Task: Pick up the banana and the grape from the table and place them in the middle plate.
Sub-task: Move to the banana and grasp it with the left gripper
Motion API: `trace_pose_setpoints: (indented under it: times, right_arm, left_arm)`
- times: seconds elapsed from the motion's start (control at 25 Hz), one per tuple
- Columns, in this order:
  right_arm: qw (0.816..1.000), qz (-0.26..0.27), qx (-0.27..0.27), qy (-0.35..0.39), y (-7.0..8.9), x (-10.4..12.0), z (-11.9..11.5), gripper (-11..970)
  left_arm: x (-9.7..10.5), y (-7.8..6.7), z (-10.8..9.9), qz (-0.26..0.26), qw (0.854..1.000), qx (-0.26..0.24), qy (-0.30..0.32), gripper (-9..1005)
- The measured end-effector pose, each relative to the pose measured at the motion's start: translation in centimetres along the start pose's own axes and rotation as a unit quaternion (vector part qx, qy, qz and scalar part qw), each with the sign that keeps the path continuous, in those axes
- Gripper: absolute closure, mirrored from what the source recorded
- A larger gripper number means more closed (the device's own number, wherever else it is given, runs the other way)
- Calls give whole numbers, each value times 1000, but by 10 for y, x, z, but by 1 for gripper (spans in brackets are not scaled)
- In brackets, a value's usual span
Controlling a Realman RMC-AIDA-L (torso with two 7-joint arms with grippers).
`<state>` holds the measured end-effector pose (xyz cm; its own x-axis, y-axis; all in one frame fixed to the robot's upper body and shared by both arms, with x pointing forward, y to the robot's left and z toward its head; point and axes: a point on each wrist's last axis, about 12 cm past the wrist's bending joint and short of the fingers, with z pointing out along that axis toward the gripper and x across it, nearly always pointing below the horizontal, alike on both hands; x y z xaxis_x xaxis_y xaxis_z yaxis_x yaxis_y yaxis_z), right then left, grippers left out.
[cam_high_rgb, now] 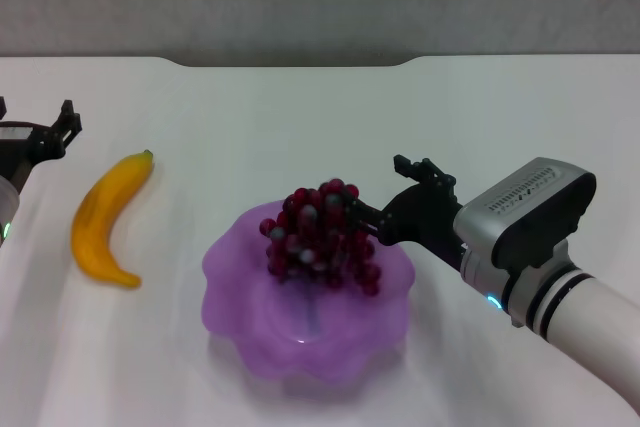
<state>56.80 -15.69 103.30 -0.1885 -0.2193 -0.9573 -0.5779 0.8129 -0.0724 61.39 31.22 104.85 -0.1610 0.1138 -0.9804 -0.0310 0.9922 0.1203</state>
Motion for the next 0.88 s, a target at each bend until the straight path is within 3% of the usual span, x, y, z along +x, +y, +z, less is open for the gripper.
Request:
trace_pose_setpoints:
  times: [0.32,0.88]
  right_arm:
    - [1000,-8,-12,-5,7,-2,0,75]
    - [998,19,35,-40,-13,0,-13,76]
  left_arm:
    - [1,1,-1,0,1000,-1,1,106]
    - [7,5,-5,0,1000,-6,9,105]
